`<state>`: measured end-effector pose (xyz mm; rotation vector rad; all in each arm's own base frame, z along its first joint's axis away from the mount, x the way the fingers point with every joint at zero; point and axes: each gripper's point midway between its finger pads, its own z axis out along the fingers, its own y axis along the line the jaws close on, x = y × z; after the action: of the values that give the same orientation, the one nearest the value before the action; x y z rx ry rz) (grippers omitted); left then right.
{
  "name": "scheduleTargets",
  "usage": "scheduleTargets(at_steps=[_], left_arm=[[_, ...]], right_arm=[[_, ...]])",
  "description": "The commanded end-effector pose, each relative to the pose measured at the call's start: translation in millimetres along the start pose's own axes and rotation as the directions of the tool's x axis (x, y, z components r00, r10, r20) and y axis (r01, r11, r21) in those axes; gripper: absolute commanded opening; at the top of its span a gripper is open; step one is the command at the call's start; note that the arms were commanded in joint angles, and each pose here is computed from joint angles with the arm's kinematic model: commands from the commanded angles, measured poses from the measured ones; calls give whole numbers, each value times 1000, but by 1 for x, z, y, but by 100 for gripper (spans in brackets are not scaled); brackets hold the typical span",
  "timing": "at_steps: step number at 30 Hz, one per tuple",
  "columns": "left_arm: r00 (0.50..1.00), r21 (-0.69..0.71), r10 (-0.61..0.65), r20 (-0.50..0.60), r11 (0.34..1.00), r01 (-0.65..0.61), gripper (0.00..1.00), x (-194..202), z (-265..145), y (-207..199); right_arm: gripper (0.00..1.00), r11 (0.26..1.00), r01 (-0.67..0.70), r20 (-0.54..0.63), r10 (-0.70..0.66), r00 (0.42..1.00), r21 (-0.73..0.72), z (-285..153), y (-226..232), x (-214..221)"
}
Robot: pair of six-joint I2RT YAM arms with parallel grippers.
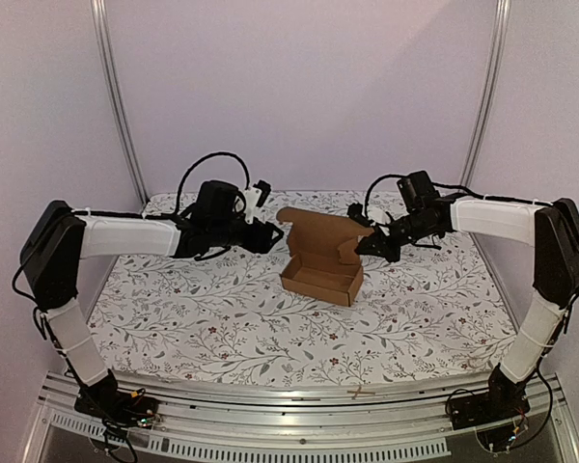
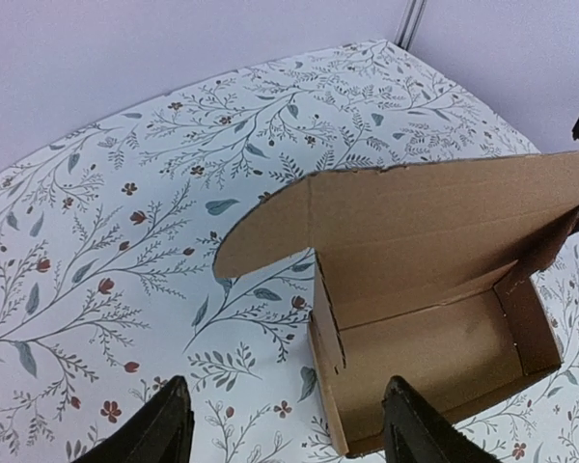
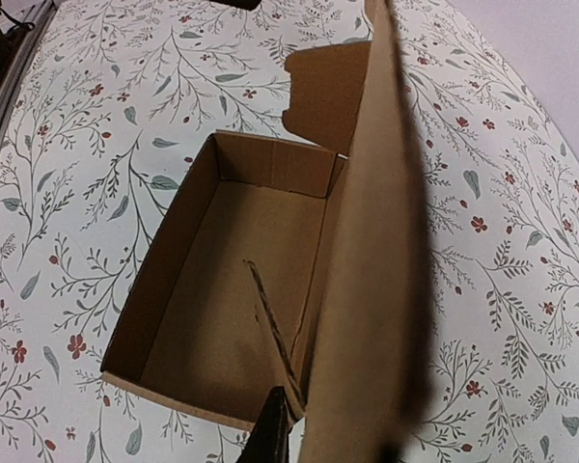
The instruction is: Fold the paper box
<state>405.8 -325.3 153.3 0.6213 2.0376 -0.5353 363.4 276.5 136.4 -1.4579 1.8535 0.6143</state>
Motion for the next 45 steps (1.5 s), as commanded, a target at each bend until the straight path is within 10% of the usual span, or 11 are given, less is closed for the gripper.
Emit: scheduleTargets(at_steps=[1,20,35,45], left_arm=[[998,11,30,47,999,-31,66,-18,8,9],[938,125,333,-100,939,-320,66,-28,46,20],[951,243,302,-67,929,-278,11,-39,30,-8],[976,158,216,-42,966,-207,0,-23,20,-22]], right_arm=[[7,1000,20,-38,-21,999,-9,6,5,13],[8,999,30,-58,-30,998,-12,9,4,14],[10,994,66,-133,-54,990,85,11,2,8],[14,987,94,-186,-68,980,133,11,10,6]])
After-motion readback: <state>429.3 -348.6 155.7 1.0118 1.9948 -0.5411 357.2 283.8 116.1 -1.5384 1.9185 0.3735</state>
